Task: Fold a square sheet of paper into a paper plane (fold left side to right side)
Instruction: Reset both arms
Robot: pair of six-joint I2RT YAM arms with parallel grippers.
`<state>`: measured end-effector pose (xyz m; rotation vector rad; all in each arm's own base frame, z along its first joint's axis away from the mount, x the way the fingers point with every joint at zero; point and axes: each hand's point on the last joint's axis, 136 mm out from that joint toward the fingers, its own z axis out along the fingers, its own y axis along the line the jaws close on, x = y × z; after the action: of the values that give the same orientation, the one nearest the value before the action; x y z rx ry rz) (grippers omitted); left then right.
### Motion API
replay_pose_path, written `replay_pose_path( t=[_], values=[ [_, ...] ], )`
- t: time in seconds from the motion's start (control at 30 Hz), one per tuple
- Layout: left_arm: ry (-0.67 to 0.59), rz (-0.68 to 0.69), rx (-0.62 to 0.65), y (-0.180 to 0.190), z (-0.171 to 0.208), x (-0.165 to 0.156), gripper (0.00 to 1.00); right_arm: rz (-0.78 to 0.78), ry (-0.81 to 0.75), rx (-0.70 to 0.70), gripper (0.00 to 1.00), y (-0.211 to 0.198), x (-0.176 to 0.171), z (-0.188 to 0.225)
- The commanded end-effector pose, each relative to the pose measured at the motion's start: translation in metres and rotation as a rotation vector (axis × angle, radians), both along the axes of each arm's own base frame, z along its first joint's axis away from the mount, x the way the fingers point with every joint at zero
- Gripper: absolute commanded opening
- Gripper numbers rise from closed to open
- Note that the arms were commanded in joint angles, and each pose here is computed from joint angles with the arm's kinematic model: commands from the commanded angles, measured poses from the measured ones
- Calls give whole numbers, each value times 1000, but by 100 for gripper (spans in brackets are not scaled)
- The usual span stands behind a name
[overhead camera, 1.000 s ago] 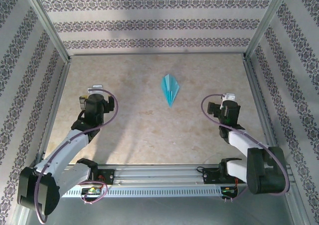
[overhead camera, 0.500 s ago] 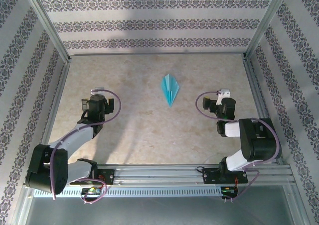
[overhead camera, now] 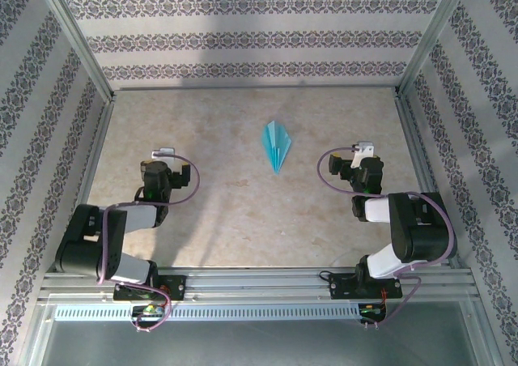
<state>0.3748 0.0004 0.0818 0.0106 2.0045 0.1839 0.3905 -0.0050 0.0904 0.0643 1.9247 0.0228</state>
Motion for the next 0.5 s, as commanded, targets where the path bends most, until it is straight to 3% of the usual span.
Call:
replay_pose_path(
  t=[0.0, 0.13, 0.3, 0.47],
  values=[
    [-158, -79, -36, -8, 23, 15, 100, 18, -58, -1, 98, 4, 8, 17],
    [-191, -92, -70, -5, 15, 15, 100, 20, -59, -4, 98, 4, 8, 17],
    [-92, 9, -100, 14, 6, 25, 100, 17, -59, -5, 98, 4, 8, 17],
    [-100, 8, -106, 15, 7, 25, 100, 19, -58, -7, 98, 4, 8, 16]
  ],
)
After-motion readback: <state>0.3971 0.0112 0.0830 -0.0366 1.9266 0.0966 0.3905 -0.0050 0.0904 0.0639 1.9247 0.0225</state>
